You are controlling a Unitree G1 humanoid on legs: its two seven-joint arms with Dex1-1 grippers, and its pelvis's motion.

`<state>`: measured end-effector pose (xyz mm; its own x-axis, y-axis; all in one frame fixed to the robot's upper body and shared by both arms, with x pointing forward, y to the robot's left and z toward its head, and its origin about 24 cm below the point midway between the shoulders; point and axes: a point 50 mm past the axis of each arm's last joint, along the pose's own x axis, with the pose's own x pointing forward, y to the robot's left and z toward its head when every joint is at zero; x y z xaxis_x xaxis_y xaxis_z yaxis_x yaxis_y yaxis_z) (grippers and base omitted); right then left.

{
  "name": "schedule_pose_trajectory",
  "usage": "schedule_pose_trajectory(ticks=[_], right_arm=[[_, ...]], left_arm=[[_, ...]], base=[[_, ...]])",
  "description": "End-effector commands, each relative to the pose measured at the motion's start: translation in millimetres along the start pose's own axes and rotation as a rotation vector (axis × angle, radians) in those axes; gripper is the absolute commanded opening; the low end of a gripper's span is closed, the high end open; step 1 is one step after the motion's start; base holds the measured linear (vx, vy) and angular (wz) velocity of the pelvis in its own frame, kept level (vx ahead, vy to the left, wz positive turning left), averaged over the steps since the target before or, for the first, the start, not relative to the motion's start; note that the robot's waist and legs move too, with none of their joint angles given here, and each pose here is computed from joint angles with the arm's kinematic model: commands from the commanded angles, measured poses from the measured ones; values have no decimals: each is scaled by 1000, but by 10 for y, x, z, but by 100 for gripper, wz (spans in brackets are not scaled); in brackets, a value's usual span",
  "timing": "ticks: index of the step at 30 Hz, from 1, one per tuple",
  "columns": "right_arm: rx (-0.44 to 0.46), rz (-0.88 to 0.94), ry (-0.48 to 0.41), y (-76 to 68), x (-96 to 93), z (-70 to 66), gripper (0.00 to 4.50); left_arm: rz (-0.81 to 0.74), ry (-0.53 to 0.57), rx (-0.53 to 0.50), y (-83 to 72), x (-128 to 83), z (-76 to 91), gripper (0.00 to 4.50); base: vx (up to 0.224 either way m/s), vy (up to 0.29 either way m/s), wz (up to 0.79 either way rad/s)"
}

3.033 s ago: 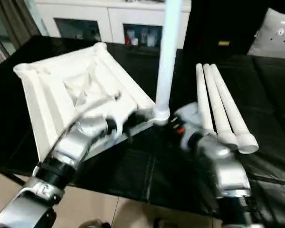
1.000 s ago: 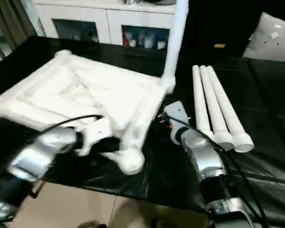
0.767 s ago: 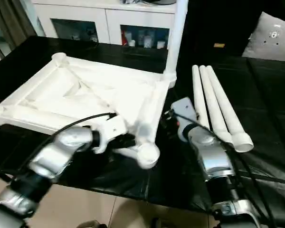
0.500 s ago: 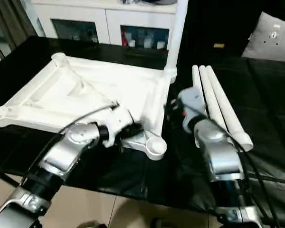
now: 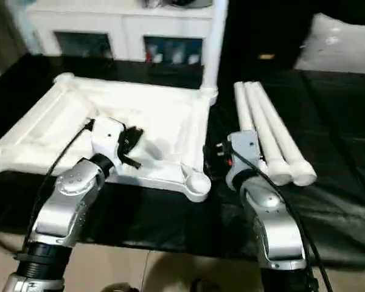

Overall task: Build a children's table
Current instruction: Rotate table base

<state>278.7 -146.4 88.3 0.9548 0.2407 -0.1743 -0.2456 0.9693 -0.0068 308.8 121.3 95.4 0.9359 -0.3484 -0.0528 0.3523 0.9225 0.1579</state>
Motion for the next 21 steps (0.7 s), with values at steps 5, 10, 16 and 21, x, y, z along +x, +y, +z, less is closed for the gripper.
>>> schedule_pose_trajectory(ticks=[5,10,16,21], right_arm=[[-32,-76,-12,-54,20,85,447],[-39,-25,99,-17,47,27,447],[-60,-32,130,-161,167,111,450],[-139,19,115,-271,275,243,450]], left_arm=[[70,29,-42,95,-52,15,79],[81,75,-46,136,-155,-92,79],[-122,72,-45,47,-172,-34,99],[-201,49,-29,-14,-179,51,99]], base=[[-60,80,-41],[-48,-72,0],[-76,-75,0],[-27,-6,0]])
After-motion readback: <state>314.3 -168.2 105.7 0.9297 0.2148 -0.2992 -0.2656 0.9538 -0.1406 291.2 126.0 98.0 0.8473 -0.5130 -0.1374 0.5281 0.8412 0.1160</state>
